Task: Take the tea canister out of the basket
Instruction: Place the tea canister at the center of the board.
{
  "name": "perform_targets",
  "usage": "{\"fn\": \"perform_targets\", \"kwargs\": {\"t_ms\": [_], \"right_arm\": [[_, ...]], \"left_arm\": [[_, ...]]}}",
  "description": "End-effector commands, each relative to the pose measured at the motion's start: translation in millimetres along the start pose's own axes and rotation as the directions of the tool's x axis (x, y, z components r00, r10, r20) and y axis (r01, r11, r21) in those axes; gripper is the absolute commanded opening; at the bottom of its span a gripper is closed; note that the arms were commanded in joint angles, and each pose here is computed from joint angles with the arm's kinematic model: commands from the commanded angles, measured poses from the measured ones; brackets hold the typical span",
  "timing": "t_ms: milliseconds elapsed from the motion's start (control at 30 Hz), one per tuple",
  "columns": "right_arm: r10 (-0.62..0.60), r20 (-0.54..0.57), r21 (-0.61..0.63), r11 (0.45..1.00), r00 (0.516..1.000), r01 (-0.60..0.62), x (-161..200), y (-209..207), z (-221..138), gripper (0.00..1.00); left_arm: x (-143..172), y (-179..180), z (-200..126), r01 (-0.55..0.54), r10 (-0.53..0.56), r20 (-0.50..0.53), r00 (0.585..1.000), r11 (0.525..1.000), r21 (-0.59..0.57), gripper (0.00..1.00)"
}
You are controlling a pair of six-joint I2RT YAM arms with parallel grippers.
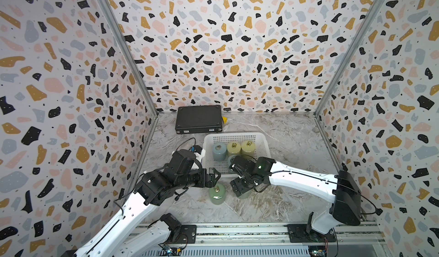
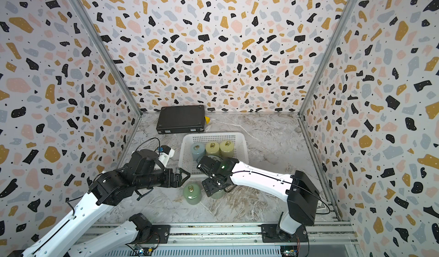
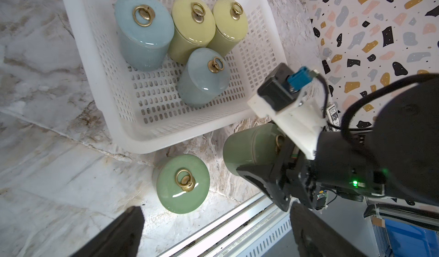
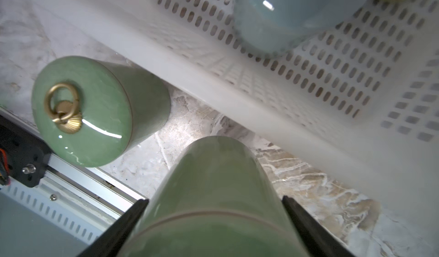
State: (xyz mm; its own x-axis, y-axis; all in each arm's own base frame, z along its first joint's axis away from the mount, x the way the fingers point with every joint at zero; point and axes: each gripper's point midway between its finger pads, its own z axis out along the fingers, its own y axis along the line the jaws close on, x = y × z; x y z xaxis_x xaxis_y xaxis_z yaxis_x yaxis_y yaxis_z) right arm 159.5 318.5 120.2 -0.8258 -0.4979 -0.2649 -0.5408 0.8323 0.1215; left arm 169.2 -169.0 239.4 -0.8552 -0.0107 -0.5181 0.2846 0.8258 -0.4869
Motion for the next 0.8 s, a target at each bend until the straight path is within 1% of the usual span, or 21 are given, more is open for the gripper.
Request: {"fn": "perform_targets", "kwargs": {"t_ms": [0,267,500,767], "right_arm": [[0.003,0.07,-0.03,1.0,0.998,0.0,-15.5,13.5,-11.1,0.77],[-0.016,0.046,0.028,1.0,0.999,0.015,-11.9,8.0,16.1,0.78],[-0.012,0.043,0.042,0.999,0.999,0.01,-8.9,5.0,36.6,0.78],[-0.018,0.019,0.047,0.999,1.0,0.017,-6.5,5.9,49.8,0.8]], "left_arm": [[6.9,2.8,-2.2,0.013,-0.013,-0.009,1.0,1.0,0.005,1.0],[11.4,4.6,-3.2,0.018,-0.018,-0.017,1.0,1.0,0.004,1.0],[15.0,7.6,-4.6,0.021,-0.021,-0.018,1.0,1.0,-0.003,0.99],[15.5,8.6,-4.5,0.024,-0.024,-0.019,1.0,1.0,-0.008,1.0]]}}
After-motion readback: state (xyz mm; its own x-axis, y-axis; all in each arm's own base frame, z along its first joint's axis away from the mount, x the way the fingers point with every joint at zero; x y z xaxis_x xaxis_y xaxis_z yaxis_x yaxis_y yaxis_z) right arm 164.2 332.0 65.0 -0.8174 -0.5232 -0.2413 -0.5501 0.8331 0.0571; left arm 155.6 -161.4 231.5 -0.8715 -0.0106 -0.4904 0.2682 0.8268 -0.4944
